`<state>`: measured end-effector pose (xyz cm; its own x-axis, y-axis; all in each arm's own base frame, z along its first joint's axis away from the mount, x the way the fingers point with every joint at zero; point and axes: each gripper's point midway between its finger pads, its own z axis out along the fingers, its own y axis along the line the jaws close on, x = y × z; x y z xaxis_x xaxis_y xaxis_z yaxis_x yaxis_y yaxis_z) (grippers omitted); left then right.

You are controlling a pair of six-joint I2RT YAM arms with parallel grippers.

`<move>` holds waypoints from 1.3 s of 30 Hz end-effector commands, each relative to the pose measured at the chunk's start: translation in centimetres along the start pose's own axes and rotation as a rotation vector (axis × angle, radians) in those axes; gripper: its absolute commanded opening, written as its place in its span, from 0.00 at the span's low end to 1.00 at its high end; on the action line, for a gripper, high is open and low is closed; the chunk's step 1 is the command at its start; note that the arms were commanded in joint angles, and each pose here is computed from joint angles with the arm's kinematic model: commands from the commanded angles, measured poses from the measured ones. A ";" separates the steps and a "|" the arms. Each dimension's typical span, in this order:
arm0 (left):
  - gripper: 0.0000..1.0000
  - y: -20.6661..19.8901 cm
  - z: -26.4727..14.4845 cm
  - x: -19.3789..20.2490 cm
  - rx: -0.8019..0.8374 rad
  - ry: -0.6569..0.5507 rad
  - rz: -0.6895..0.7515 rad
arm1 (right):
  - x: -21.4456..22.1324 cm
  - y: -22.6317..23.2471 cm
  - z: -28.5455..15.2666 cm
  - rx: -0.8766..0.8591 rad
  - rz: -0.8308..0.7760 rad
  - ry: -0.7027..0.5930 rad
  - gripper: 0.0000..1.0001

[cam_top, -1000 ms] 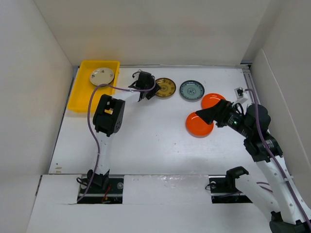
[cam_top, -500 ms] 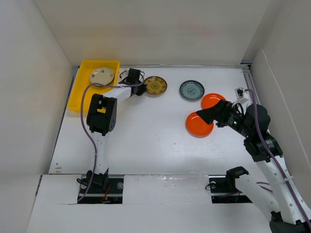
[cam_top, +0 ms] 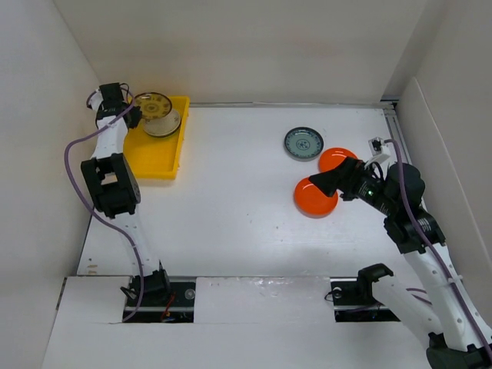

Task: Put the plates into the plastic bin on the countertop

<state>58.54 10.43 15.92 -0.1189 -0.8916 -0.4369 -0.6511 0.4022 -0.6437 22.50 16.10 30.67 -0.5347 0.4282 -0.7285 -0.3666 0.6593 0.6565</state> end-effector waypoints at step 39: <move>1.00 -14.3 -13.6 44.7 0.664 0.648 0.662 | -2.2 1.2 -2.8 0.033 0.020 -0.116 1.00</move>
<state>50.16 -37.85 10.22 -0.8376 -0.2869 -0.4648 0.1268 0.7256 -0.6763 21.78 14.64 31.12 -0.5004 0.4850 -0.7172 -0.3020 0.6785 0.6696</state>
